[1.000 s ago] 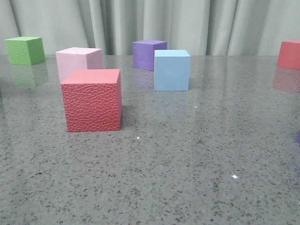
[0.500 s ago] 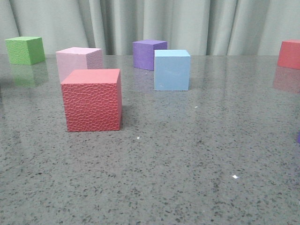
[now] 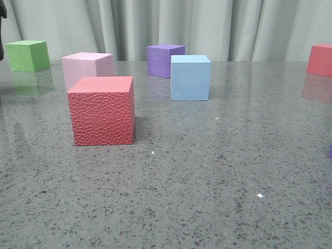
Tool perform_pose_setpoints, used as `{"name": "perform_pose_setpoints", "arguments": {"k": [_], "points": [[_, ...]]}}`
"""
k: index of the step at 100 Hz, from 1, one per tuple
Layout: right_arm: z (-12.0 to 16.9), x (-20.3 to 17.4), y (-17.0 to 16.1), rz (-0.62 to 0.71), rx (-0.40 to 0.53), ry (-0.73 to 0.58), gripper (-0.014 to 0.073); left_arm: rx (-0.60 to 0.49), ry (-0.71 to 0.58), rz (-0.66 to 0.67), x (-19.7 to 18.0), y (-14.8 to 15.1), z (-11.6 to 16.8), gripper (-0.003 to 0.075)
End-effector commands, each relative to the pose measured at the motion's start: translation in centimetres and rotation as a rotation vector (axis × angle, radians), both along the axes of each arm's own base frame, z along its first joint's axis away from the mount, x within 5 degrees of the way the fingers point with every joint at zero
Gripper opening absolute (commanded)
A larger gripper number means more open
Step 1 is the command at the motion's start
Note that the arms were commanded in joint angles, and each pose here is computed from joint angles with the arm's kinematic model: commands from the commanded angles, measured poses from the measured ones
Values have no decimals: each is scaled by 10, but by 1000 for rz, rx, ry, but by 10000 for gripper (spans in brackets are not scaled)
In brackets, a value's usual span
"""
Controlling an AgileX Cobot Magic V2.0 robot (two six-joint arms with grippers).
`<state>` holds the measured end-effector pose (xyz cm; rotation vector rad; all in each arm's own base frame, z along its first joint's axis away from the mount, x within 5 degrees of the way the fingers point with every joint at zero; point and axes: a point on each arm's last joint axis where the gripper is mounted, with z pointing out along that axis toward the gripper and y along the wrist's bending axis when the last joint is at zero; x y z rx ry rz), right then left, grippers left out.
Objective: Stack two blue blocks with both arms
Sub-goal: 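Close the left gripper on the second light blue cube, then lift the second blue cube with the left gripper toward the placed blue cube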
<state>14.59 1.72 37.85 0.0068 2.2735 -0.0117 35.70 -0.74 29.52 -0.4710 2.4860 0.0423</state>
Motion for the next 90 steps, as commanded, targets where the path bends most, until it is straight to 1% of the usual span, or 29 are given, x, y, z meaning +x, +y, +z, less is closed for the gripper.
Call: {"name": "perform_pose_setpoints", "arguments": {"k": [1,23,30,37,44,51,63,75,82,90], "points": [[13,1,-1,9,2,-91,529,-4,-111,-2,5,0,24,691],[13,1,-1,9,2,-89,529,0,-76,4,11,0,17,689],[13,1,-1,9,2,-89,529,2,-72,5,12,1,16,666],[13,1,-1,9,2,-89,529,4,-70,4,12,1,15,627],[13,1,-1,9,2,-89,529,4,-66,5,12,1,14,570],[13,1,-1,9,2,-89,529,7,-61,6,12,1,14,495],[13,1,-1,9,2,-89,529,24,-55,4,12,2,14,335],[13,1,-1,9,2,-89,529,35,-51,2,11,3,14,201],[13,1,-1,9,2,-89,529,38,-49,0,11,3,16,148],[13,1,-1,9,2,-89,529,42,-52,-6,11,2,22,122]]}}
